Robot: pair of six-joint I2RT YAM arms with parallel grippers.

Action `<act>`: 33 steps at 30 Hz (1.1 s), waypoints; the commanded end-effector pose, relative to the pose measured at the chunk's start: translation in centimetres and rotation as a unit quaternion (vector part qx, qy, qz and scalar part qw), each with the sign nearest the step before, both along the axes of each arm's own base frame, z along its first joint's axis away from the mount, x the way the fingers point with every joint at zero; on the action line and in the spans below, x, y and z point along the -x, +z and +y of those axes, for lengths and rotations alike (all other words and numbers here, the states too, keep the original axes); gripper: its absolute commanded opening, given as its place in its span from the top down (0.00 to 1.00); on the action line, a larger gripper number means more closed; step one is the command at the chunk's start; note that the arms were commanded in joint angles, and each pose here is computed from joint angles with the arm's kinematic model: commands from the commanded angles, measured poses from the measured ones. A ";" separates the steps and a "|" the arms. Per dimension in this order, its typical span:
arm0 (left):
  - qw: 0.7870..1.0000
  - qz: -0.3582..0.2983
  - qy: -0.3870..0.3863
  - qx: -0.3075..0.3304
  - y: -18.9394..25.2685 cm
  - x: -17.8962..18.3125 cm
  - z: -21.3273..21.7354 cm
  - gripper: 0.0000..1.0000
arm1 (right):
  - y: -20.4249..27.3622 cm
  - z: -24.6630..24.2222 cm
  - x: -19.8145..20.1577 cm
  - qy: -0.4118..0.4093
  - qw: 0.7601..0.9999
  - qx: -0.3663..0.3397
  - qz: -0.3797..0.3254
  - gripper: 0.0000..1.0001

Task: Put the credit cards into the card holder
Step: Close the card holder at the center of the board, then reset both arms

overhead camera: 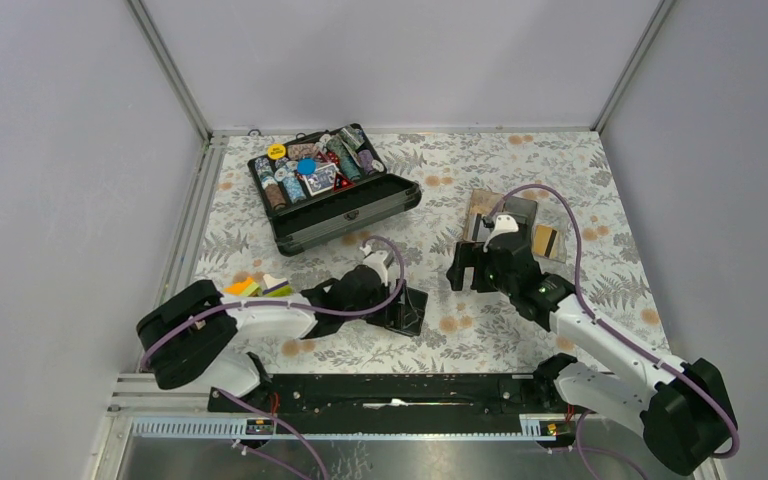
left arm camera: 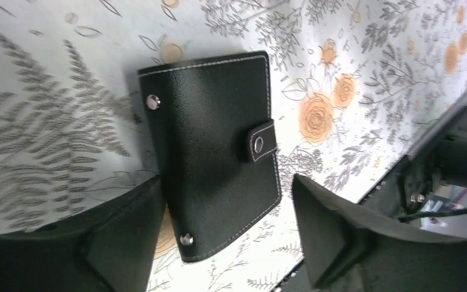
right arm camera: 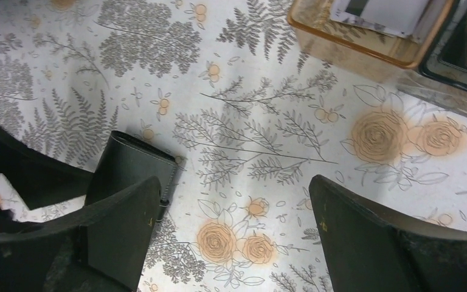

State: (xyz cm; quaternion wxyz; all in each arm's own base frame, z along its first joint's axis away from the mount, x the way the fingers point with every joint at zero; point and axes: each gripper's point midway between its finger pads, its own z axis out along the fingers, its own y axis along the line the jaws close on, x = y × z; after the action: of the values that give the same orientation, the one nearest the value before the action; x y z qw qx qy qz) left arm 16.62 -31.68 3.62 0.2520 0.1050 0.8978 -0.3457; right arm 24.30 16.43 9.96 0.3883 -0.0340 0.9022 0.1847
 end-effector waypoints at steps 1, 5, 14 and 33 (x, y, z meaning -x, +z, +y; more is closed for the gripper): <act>0.995 -0.072 0.060 -0.015 2.5 -2.8 1.9 0.16 | 2.2 -1.2 -1.1 -0.039 0.999 0.006 -0.020 0.00; 0.987 -0.118 0.103 -0.018 4.9 -3.5 4.7 0.01 | 2.9 -2.2 -1.2 -0.059 0.998 0.019 -0.025 0.01; 0.957 -0.205 0.203 -0.013 14.0 -3.4 13.4 0.01 | 7.0 -6.0 -1.8 -0.136 0.985 0.055 -0.087 0.00; 0.935 -0.225 0.266 -0.068 19.4 -4.8 21.5 0.01 | 14.3 -8.3 -0.4 -0.158 0.966 0.008 -0.207 0.00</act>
State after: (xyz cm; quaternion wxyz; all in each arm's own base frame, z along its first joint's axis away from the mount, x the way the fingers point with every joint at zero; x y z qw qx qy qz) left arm 21.40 -9.92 22.25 0.5172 -0.0632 0.8382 -0.1610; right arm 24.38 8.89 22.74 0.5713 0.0556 0.8109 0.1141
